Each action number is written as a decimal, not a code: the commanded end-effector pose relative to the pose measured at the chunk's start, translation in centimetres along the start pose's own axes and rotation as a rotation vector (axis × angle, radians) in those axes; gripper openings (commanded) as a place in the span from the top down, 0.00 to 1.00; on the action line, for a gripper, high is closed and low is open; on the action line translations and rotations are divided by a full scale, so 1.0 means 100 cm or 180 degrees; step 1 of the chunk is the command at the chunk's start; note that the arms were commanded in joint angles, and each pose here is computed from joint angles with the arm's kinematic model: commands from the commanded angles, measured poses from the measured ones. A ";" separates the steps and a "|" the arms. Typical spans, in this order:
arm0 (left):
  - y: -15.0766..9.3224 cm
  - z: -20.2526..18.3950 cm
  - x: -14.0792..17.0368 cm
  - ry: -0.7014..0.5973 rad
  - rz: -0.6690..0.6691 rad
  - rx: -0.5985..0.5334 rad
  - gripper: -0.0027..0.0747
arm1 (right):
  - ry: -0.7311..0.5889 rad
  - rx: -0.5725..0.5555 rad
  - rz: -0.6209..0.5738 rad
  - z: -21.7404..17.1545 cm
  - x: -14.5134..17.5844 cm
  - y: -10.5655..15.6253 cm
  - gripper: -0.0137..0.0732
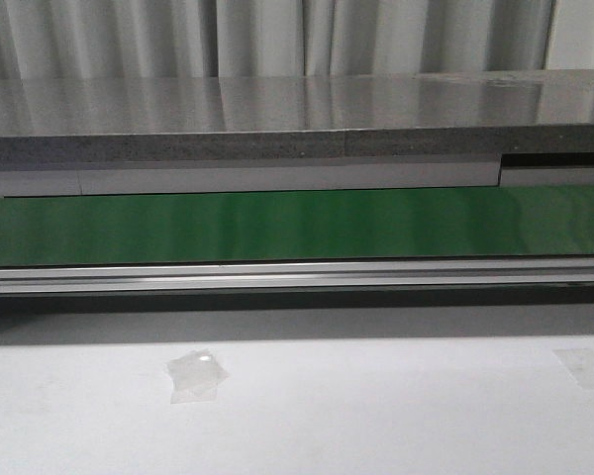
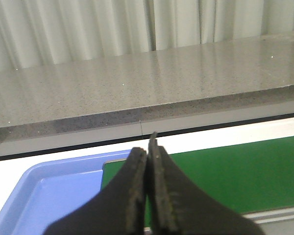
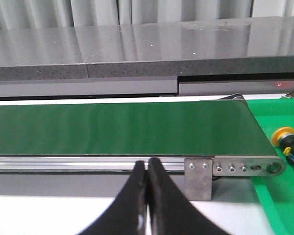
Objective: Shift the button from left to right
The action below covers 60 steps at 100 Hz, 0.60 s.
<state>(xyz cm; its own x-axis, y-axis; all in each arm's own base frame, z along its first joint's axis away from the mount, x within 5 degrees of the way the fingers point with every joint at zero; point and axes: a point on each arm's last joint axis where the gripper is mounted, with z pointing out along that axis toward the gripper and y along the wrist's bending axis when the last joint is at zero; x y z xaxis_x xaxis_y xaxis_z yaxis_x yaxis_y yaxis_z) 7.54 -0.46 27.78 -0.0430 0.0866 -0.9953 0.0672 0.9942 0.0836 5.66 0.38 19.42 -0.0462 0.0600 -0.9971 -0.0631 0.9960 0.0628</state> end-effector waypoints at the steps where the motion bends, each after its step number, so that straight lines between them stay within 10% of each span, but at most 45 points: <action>1: 0.000 -0.006 -0.007 -0.0371 -0.0043 0.0013 0.99 | -0.0347 -0.0022 0.0006 -0.002 -0.013 0.001 0.92; 60: -0.003 -0.021 0.063 -0.0432 -0.0180 -0.0181 0.99 | -0.0347 -0.0022 0.0006 -0.002 -0.013 0.001 0.92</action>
<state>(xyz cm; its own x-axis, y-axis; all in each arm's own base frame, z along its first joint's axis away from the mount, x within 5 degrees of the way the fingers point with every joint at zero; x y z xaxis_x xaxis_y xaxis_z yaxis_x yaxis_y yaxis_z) 5.57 -0.04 20.30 -0.0438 0.0498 -0.9978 0.0210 0.9986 0.0489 5.66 0.38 19.42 -0.0463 0.0620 -0.9970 -0.0632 0.9959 0.0649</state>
